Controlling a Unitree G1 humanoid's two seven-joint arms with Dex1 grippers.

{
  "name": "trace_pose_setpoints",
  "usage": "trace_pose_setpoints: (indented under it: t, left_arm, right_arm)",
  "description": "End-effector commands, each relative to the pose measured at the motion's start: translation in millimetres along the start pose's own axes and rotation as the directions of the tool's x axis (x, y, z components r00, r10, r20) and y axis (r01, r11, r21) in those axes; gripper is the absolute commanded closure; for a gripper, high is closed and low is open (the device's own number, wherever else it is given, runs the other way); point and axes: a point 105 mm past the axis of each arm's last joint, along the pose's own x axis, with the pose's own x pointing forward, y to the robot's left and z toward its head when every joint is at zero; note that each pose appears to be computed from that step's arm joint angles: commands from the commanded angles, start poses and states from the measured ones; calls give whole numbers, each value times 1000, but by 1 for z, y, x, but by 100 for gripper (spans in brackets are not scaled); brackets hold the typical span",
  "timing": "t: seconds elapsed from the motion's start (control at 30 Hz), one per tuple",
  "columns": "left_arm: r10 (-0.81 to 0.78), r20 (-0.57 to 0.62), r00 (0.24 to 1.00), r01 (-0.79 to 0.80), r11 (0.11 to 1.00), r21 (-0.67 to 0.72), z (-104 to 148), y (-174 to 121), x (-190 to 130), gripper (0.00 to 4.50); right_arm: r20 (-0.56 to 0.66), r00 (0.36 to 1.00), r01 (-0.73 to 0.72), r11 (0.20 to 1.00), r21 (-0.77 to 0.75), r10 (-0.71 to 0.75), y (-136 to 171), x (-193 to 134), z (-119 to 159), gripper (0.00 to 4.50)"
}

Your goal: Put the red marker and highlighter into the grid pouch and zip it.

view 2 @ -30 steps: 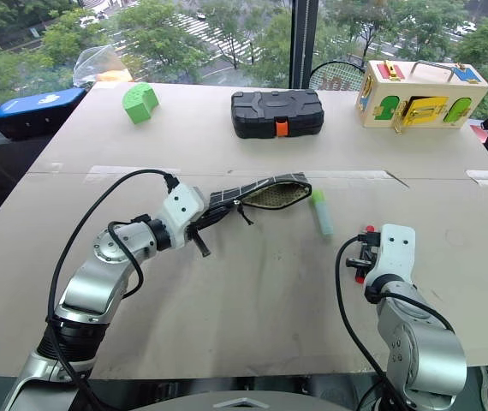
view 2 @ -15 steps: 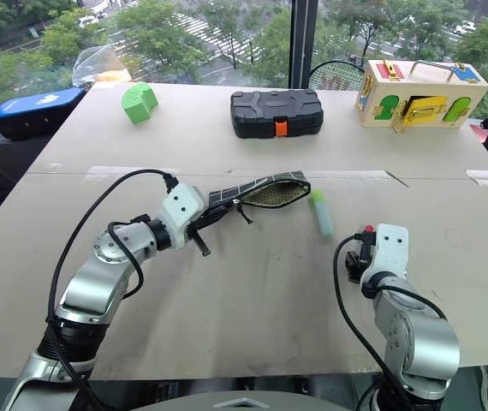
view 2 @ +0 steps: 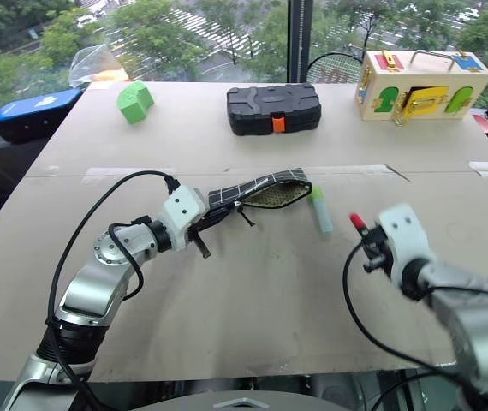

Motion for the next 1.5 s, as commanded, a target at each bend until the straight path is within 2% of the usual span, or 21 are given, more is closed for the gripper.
trace_pose_setpoints:
  t: [0.03, 0.1, 0.33, 0.53, 0.73, 0.9, 0.93, 0.97, 1.1, 1.2, 1.33, 1.4, 1.5]
  left_arm:
    - [-10, 37, 999, 8, 998, 66, 13, 1, 1, 450]
    - [-19, 43, 999, 16, 997, 74, 15, -1, 3, 450]
    - [-38, 55, 998, 33, 994, 100, 20, -7, 6, 450]
    - [-56, 61, 997, 48, 991, 126, 23, -15, 6, 450]
    - [-55, 71, 996, 46, 993, 113, 25, -19, 8, 450]
    - [-23, 71, 997, 18, 997, 71, 26, -14, 7, 450]
    - [-5, 65, 998, 2, 999, 43, 25, -10, 6, 450]
    - [12, 58, 998, -13, 1000, 17, 24, -6, 5, 450]
    - [70, 16, 997, -69, 993, -95, 18, 10, -1, 450]
    - [95, 0, 996, -93, 984, -151, 18, 18, -5, 450]
    - [122, -18, 992, -123, 966, -229, 20, 29, -11, 450]
    - [128, -27, 991, -130, 967, -218, 23, 34, -13, 450]
    - [131, -33, 991, -135, 972, -191, 27, 37, -14, 450]
  right_arm:
    - [-8, 985, -168, 949, -266, 172, 20, 6, 30, 425]
    - [-14, 981, -186, 914, -361, 193, 22, 17, 43, 425]
    - [-44, 968, -230, 804, -548, 247, 28, 45, 73, 425]
    - [-50, 975, -201, 761, -617, 217, 27, 68, 93, 425]
    - [-59, 970, -211, 703, -679, 234, 45, 99, 112, 425]
    - [-63, 961, -227, 636, -738, 270, 51, 105, 116, 178]
    - [-46, 957, -231, 655, -720, 287, 50, 101, 119, 142]
    - [-27, 948, -247, 682, -688, 317, 50, 95, 122, 87]
    - [121, 871, -384, 813, -437, 477, 49, 57, 141, 87]
    - [169, 857, -419, 850, -319, 486, 40, 37, 134, 87]
    - [187, 885, -404, 903, -145, 426, 35, 31, 107, 87]
    - [142, 930, -327, 940, -96, 338, 33, 41, 86, 87]
    - [65, 989, -136, 991, 6, 136, 22, 71, 54, 87]
